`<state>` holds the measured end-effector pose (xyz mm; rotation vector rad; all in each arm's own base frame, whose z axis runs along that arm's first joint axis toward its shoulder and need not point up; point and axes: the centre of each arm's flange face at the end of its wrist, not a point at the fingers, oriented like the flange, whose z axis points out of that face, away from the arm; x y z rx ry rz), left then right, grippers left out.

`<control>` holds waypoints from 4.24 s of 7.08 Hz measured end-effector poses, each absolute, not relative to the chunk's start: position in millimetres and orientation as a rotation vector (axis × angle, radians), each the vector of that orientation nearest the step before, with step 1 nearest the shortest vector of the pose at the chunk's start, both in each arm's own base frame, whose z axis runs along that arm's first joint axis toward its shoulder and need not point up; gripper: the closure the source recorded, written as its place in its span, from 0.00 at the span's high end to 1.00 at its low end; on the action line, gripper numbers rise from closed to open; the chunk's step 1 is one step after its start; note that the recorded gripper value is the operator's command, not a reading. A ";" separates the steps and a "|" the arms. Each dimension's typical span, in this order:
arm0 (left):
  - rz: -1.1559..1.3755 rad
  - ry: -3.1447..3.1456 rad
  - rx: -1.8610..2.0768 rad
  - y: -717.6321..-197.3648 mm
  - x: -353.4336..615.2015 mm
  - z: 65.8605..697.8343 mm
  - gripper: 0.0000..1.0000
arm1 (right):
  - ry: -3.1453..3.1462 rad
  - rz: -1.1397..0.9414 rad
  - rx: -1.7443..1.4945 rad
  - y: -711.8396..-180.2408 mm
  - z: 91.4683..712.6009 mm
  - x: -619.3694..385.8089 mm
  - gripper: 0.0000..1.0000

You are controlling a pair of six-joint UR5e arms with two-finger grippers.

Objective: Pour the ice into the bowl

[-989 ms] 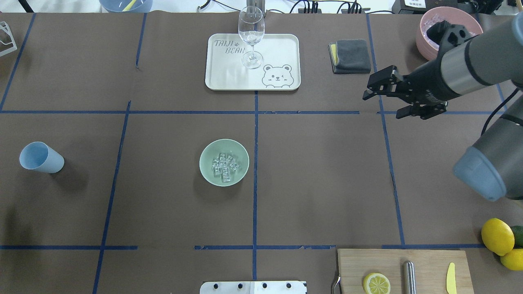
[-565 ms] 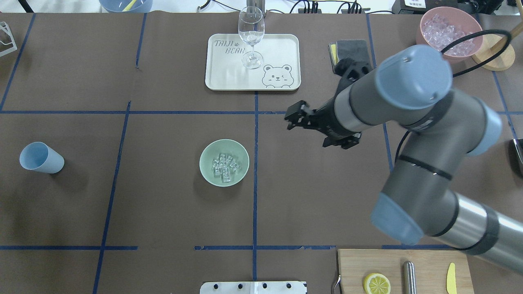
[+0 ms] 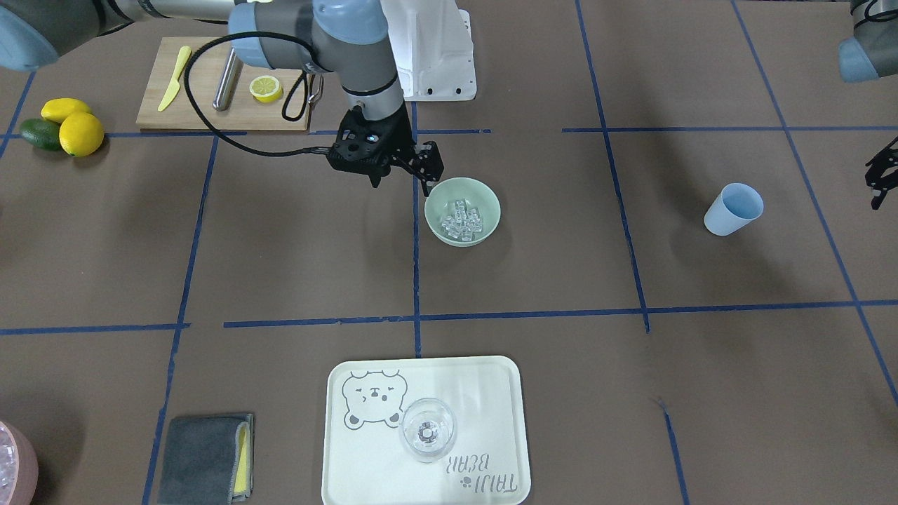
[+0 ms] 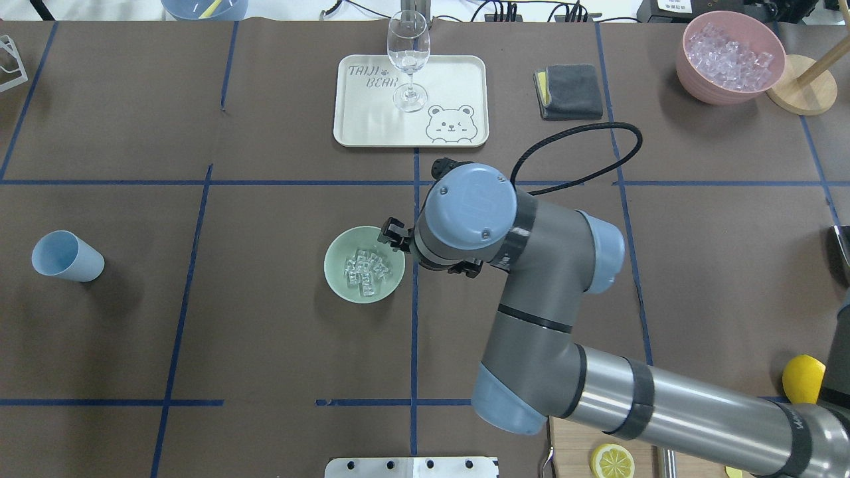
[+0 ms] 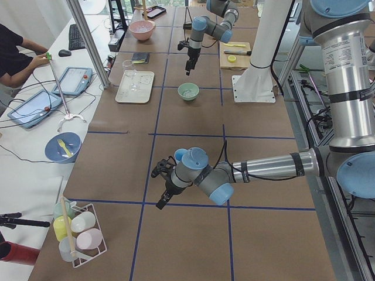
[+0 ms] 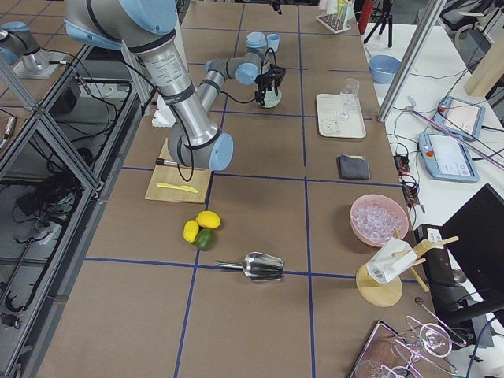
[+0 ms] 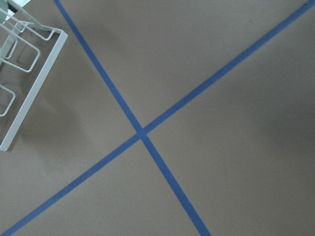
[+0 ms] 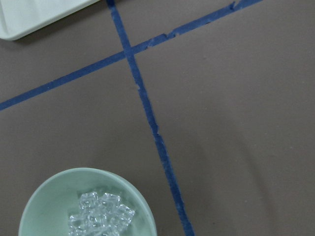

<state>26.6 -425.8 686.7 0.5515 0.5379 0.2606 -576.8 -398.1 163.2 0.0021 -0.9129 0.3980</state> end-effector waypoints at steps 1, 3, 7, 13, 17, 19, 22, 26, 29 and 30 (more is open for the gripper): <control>0.244 0.539 0.546 -424.7 24.2 687.1 1.00 | -0.887 0.388 -0.001 -401.7 161.6 -599.0 0.94; 0.231 0.541 0.543 -423.4 22.8 687.8 1.00 | -0.842 0.341 0.007 -405.3 170.9 -623.7 0.50; 0.227 0.541 0.550 -422.8 21.7 686.5 1.00 | -0.819 0.319 -0.002 -399.9 180.2 -644.4 0.00; 0.230 0.545 0.552 -422.4 21.8 685.5 1.00 | -0.950 0.339 -0.015 -414.0 227.8 -483.8 0.00; 0.250 0.593 0.556 -422.0 26.3 677.2 1.00 | -0.936 0.177 0.038 -431.8 424.8 -270.5 0.00; 0.256 0.610 0.557 -421.4 27.6 674.9 1.00 | -0.905 0.089 0.059 -425.4 511.5 -203.6 0.00; 0.257 0.612 0.566 -421.9 27.5 670.5 1.00 | -0.932 0.070 0.083 -421.1 568.3 -191.2 0.00; 0.259 0.613 0.575 -416.9 25.9 664.4 1.00 | -0.971 0.084 0.058 -416.8 584.9 -195.8 0.00; 0.259 0.613 0.577 -416.2 25.6 663.4 1.00 | -0.964 0.070 0.043 -413.0 589.8 -205.1 0.01; 0.259 0.614 0.578 -416.2 25.6 662.9 1.00 | -0.961 0.068 0.040 -412.4 591.8 -206.3 0.15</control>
